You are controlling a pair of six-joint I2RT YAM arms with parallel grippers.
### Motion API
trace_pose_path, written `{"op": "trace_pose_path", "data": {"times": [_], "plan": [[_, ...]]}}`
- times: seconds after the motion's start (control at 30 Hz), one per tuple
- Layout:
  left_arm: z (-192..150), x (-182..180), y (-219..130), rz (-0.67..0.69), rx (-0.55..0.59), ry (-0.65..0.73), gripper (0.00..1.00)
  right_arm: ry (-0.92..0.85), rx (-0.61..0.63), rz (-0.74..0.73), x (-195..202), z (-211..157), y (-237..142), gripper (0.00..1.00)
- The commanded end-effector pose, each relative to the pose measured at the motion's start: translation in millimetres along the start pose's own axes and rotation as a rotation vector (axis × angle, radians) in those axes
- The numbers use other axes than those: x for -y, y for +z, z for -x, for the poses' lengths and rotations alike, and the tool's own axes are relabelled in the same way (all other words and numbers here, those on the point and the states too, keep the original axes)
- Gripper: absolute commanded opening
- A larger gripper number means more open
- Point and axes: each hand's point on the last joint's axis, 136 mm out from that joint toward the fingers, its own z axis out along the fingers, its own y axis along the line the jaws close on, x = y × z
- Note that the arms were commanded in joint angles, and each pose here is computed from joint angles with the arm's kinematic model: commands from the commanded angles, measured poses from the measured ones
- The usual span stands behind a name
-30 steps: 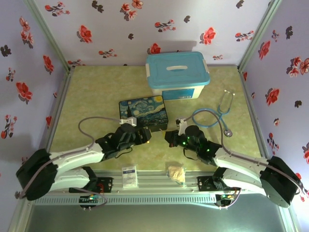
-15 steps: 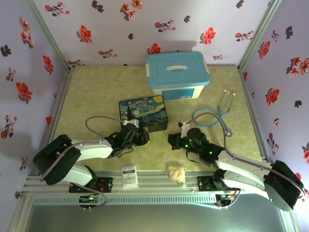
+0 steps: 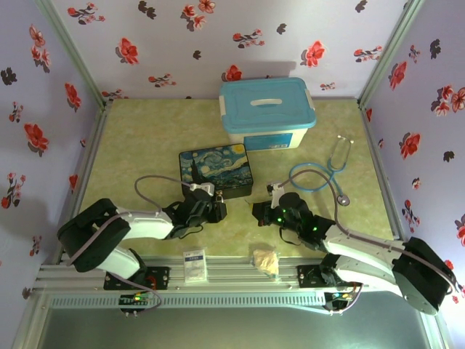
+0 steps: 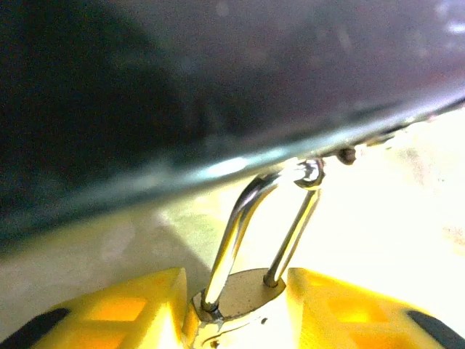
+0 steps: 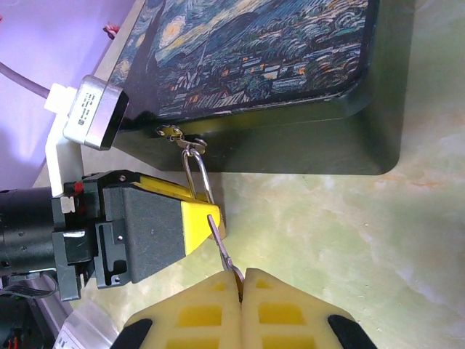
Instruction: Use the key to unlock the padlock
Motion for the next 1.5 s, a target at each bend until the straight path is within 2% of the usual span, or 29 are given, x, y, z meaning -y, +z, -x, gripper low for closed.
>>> {"op": "trace_pose_path", "data": {"times": [0.0, 0.2, 0.63, 0.77, 0.83, 1.07, 1.27, 1.47], "plan": [[1, 4, 2, -0.007, 0.006, 0.012, 0.36, 0.003, 0.021, -0.013, 5, 2, 1, 0.00], [3, 12, 0, -0.024, 0.019, -0.002, 0.24, 0.022, 0.007, -0.019, 10, -5, 4, 0.00], [0, 3, 5, 0.033, 0.014, -0.028, 0.23, 0.059, -0.017, -0.018, 14, -15, 14, 0.00], [0, 4, 5, 0.032, 0.010, -0.025, 0.13, 0.083, -0.051, -0.042, 20, -23, 19, 0.00], [3, 8, 2, 0.023, 0.017, -0.030, 0.13, 0.097, -0.062, -0.037, 18, -26, 20, 0.00], [14, 19, -10, -0.046, 0.066, -0.171, 0.09, 0.211, -0.075, 0.069, -5, -23, 24, 0.00], [33, 35, -28, -0.151, 0.137, -0.276, 0.06, 0.276, -0.134, 0.070, -11, -26, 32, 0.00], [40, 36, -37, -0.191, 0.179, -0.348, 0.04, 0.392, -0.181, 0.204, -32, -31, 47, 0.00]]}}
